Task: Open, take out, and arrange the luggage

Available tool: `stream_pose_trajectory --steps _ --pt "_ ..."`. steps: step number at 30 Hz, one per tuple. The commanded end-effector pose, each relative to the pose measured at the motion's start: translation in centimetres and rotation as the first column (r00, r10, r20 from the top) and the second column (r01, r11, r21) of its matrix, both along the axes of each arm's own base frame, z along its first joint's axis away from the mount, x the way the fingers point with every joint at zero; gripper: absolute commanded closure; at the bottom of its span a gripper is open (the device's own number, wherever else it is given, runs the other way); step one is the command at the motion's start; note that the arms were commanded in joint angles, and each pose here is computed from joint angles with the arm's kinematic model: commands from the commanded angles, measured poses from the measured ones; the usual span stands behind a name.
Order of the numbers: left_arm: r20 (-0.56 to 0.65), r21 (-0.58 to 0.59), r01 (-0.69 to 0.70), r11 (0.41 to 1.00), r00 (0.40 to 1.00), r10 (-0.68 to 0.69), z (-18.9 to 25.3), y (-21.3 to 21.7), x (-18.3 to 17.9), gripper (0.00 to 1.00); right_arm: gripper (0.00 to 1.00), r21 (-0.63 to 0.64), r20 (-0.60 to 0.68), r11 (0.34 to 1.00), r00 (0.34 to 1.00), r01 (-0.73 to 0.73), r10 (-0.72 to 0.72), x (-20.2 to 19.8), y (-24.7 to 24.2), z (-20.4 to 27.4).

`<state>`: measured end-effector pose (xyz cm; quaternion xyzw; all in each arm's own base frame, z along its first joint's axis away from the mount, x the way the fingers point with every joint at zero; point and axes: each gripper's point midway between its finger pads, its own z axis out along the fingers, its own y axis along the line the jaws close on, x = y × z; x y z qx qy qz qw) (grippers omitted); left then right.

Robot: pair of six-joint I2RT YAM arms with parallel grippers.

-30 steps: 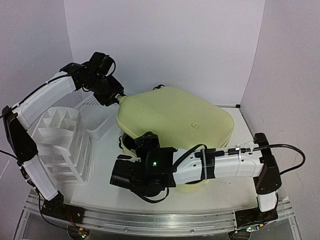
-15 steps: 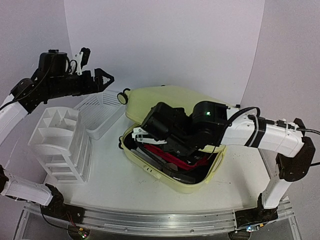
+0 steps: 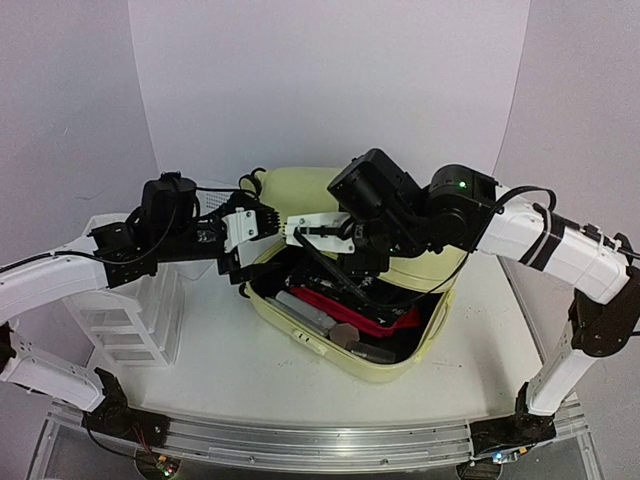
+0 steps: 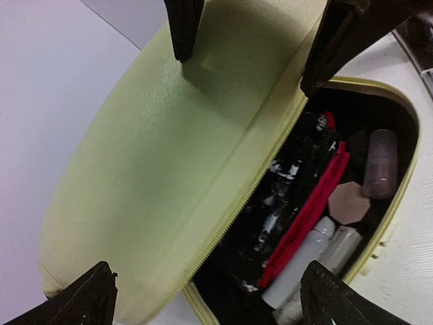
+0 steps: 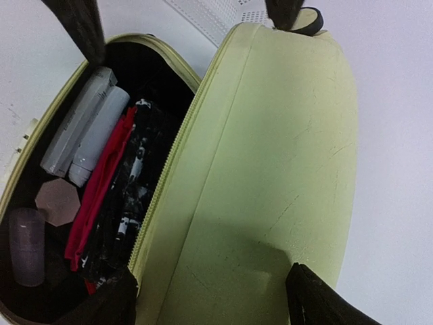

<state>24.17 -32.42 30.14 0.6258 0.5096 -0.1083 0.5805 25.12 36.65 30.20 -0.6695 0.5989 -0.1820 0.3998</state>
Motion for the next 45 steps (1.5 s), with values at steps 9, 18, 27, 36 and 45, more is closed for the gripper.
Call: stream_pose_trajectory --steps 9,18,27,36,45 --pt "0.498 -0.036 0.030 0.999 0.867 -0.008 4.4 -4.5 4.8 0.07 0.23 0.078 -0.021 0.974 0.977 0.214 -0.213 4.4 -5.5 1.5" --pt "-0.033 -0.367 -0.344 0.864 0.933 0.358 7.1 1.1 8.0 0.03 0.24 0.112 -0.064 0.942 0.948 0.316 -0.310 5.9 -7.6 0.9" --pt "-0.888 -0.102 -0.652 0.751 0.400 0.227 -0.4 5.7 11.3 0.05 0.14 0.224 -0.347 0.894 0.889 0.387 -0.298 1.3 -8.5 -1.5" --pt "-0.925 -0.147 -0.350 0.925 0.380 -0.003 -1.6 3.0 14.7 0.01 0.12 0.227 -0.511 0.866 0.811 0.445 -0.283 -2.4 -9.9 -4.0" --pt "-0.971 -0.156 -0.167 0.973 0.206 -0.120 -6.3 1.9 11.7 0.01 0.11 0.277 -0.526 0.849 0.810 0.450 -0.258 -3.6 -11.2 -2.9"
